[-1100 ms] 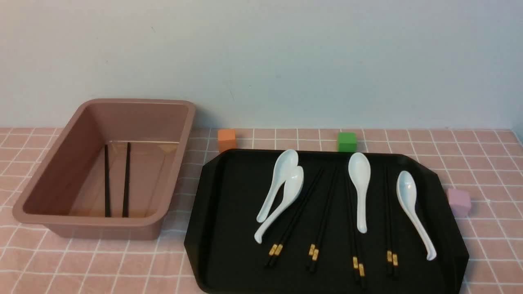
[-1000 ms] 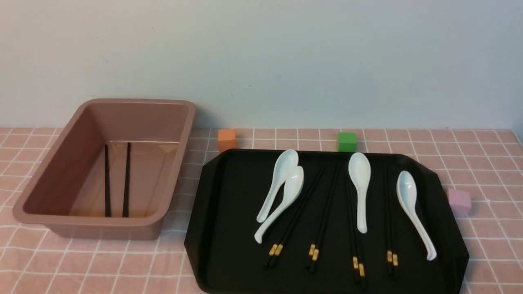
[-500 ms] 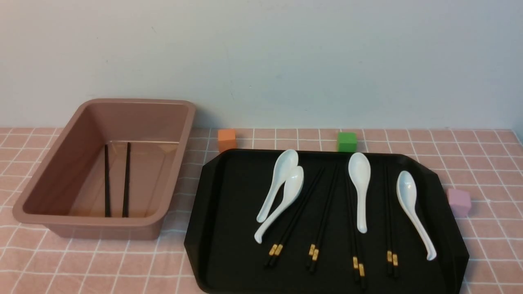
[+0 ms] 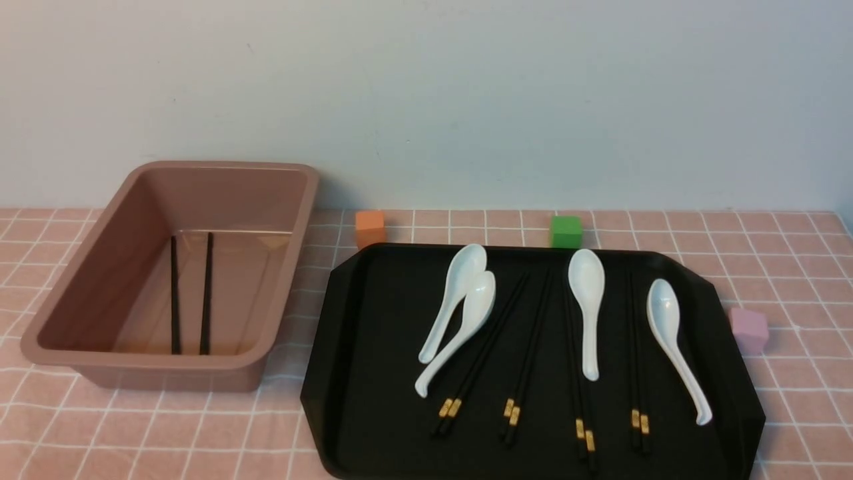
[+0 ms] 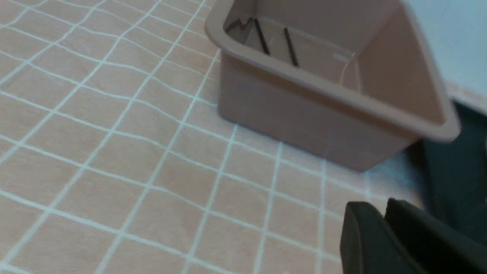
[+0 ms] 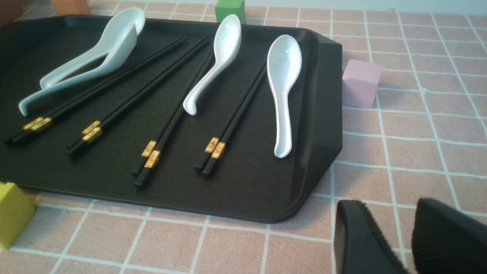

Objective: On pink tablecloth take chopsticks from black tray and put them in box.

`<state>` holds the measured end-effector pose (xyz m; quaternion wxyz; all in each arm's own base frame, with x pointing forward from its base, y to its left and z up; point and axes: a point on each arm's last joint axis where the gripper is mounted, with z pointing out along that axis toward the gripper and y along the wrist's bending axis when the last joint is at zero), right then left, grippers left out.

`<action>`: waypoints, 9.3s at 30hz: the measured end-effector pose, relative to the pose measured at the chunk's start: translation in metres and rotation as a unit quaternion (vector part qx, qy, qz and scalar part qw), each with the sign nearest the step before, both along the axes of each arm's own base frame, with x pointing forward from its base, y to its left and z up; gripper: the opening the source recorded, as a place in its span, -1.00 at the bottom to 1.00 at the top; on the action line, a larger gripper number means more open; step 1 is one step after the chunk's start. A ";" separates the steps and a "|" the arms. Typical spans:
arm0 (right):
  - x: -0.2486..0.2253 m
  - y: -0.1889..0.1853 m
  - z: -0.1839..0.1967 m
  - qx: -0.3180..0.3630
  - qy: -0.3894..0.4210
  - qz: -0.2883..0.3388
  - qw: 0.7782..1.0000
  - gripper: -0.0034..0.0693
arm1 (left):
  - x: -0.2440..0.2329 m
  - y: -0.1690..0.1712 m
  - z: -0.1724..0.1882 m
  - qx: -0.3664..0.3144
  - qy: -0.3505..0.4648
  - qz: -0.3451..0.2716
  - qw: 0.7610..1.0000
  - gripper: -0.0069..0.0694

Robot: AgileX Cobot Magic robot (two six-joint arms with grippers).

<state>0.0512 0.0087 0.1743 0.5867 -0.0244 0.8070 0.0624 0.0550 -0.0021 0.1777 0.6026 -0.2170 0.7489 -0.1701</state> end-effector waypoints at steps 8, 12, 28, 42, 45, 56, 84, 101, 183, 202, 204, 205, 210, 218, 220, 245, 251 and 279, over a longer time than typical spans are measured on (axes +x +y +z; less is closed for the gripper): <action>0.000 0.000 0.000 0.000 0.000 0.000 1.000 -0.25 | 0.002 0.001 0.019 -0.278 -0.102 0.039 0.954 -0.55; 0.000 0.000 0.000 0.000 0.000 0.000 1.000 -0.25 | 0.001 0.000 0.025 -0.316 -0.106 0.033 0.942 -0.56; 0.000 0.000 0.000 0.000 0.000 0.000 1.000 -0.25 | 0.065 -0.047 0.141 0.034 0.137 -0.284 0.948 -0.85; 0.000 0.000 0.000 0.000 0.000 0.000 1.000 -0.25 | 0.211 -0.194 0.077 0.194 0.404 -0.464 0.764 -0.85; 0.000 0.000 0.000 0.000 0.000 0.000 1.000 -0.25 | 0.227 -0.232 0.059 0.228 0.430 -0.485 0.726 -0.85; 0.000 0.000 0.000 0.000 0.000 0.000 1.000 -0.25 | 0.267 -0.292 0.030 0.285 0.450 -0.480 0.697 -0.85; 0.000 0.000 0.000 0.000 0.000 0.000 1.000 -0.25 | 0.302 -0.287 -0.019 0.309 0.450 -0.426 0.722 0.01; 0.000 0.000 0.000 0.000 0.000 0.000 1.000 -0.25 | 0.303 -0.287 -0.024 0.305 0.470 -0.411 0.719 -0.51; 0.000 0.000 0.000 0.000 0.000 0.000 1.000 -0.25 | 0.033 -0.016 0.208 0.119 -0.039 -0.129 0.984 -0.85; 0.000 0.000 0.000 0.000 0.000 0.000 1.000 -0.25 | -0.005 -0.010 0.083 0.090 -0.062 -0.127 0.986 -0.85; 0.000 0.000 0.000 0.000 0.000 0.000 1.000 -0.25 | -0.005 -0.011 0.081 0.089 -0.058 -0.127 0.986 -0.85; 0.000 0.000 0.000 0.000 0.000 0.000 1.000 -0.25 | -0.004 -0.011 0.080 0.090 -0.055 -0.128 0.986 -0.85; 0.000 0.000 0.000 0.000 0.000 0.000 1.000 -0.25 | -0.005 -0.011 0.080 0.090 -0.054 -0.128 0.986 -0.85; 0.000 0.000 0.000 0.000 0.000 0.000 1.000 -0.25 | 0.000 -0.006 0.048 0.114 -0.045 -0.093 0.988 -0.85; 0.000 0.000 0.000 0.000 0.000 0.000 1.000 -0.25 | -0.001 -0.004 0.031 0.113 -0.037 -0.079 0.990 -0.85; 0.000 0.000 0.000 0.000 0.000 0.000 1.000 -0.25 | -0.003 -0.004 -0.009 0.101 0.048 -0.080 0.990 -0.85; 0.000 0.000 0.000 0.000 0.000 0.000 1.000 -0.25 | -0.003 -0.004 -0.009 0.101 0.048 -0.080 0.990 -0.85; 0.000 0.000 0.000 0.000 0.000 0.000 1.000 -0.25 | -0.003 -0.004 -0.009 0.101 0.048 -0.080 0.990 -0.81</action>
